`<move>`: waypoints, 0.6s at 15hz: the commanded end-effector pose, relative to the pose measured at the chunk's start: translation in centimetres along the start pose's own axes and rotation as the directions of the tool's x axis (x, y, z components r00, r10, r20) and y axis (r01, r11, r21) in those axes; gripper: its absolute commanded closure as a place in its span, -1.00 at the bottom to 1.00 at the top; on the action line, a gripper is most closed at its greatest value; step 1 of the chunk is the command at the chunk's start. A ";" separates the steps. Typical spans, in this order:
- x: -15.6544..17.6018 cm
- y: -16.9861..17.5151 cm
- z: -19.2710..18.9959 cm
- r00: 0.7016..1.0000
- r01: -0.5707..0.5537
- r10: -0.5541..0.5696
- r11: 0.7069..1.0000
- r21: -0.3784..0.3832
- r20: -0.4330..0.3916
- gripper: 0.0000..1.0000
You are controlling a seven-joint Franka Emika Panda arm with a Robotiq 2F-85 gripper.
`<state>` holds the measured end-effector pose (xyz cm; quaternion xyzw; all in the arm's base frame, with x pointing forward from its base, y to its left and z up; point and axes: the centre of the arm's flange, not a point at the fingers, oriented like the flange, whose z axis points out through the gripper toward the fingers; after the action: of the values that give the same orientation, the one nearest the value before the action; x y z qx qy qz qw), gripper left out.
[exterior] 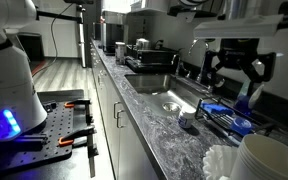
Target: Put the blue soap on the rack, then remove it from the rack
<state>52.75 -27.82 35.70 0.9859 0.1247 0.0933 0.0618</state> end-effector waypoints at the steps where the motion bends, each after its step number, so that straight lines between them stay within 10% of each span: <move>1: -1.5 -1.3 -1.0 0.999 0.048 -0.048 0.999 0.008 -0.020 -1.00; 9: 0.2 -0.9 0.5 0.994 0.107 -0.107 0.994 0.005 -0.014 -1.00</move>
<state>52.13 -26.89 35.47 0.9817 0.1574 0.0894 0.0593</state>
